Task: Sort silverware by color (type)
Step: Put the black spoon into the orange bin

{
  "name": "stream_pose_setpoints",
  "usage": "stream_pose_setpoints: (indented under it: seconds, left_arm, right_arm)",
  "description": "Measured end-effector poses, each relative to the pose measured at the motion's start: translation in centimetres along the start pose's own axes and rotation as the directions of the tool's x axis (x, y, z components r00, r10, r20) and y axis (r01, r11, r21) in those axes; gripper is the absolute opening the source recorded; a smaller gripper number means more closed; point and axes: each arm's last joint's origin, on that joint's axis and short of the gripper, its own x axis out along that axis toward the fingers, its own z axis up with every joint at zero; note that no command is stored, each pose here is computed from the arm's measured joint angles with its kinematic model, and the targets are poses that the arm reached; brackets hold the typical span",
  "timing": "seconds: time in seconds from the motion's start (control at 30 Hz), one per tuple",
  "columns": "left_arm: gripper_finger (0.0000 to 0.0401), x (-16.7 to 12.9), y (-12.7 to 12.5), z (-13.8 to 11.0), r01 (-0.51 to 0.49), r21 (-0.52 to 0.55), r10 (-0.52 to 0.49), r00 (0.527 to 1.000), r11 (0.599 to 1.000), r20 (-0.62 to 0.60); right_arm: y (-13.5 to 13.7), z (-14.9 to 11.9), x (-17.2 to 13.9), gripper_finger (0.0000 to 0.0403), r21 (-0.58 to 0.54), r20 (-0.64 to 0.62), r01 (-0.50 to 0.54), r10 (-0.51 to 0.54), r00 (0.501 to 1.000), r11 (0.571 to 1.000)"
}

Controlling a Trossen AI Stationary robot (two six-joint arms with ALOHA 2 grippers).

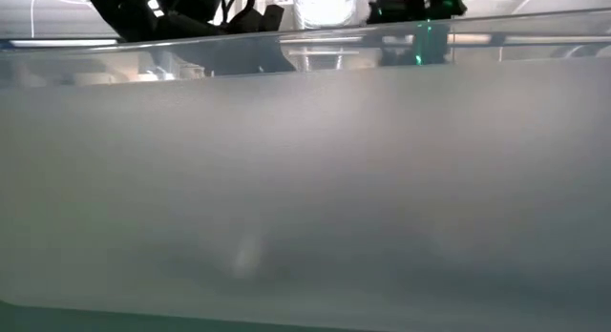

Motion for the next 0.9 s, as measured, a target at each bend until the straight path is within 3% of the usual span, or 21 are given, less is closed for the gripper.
stream_pose_setpoints:
  seconds: [0.3, 0.5, 0.6, 0.8, 0.9]
  left_arm:
    - [0.0061, 0.0, 0.0, -0.1, 0.014, 0.001, -0.014, 1.000, 1.000, -0.008]
    - [0.0061, 0.0, 0.0, -0.1, 0.014, 0.001, -0.014, 1.000, 1.000, -0.011]
    - [0.0061, 0.0, 0.0, -0.2, 0.011, 0.004, -0.011, 1.000, 1.000, -0.019]
    - [0.0062, -0.2, 0.5, -1.5, -0.011, 0.038, 0.017, 0.986, 0.999, -0.166]
    - [0.0062, -0.4, 0.6, -2.7, 0.062, 0.047, -0.044, 0.949, 0.997, -0.311]
  right_arm:
    - [-0.4, -5.0, 6.1, 0.0008, -0.061, -0.218, 0.075, -0.087, 0.972, 0.995]
    - [-0.1, -6.7, 7.0, 0.0011, -0.091, -0.288, 0.033, -0.058, 0.956, 0.995]
    - [0.1, -6.9, 7.0, 0.0022, -0.071, -0.320, -0.039, 0.014, 0.947, 0.997]
    - [0.2, -6.0, 6.5, 0.0071, -0.058, -0.326, -0.129, 0.103, 0.940, 0.990]
    - [-0.1, -5.0, 5.7, 0.0098, -0.053, -0.318, -0.135, 0.112, 0.941, 0.989]
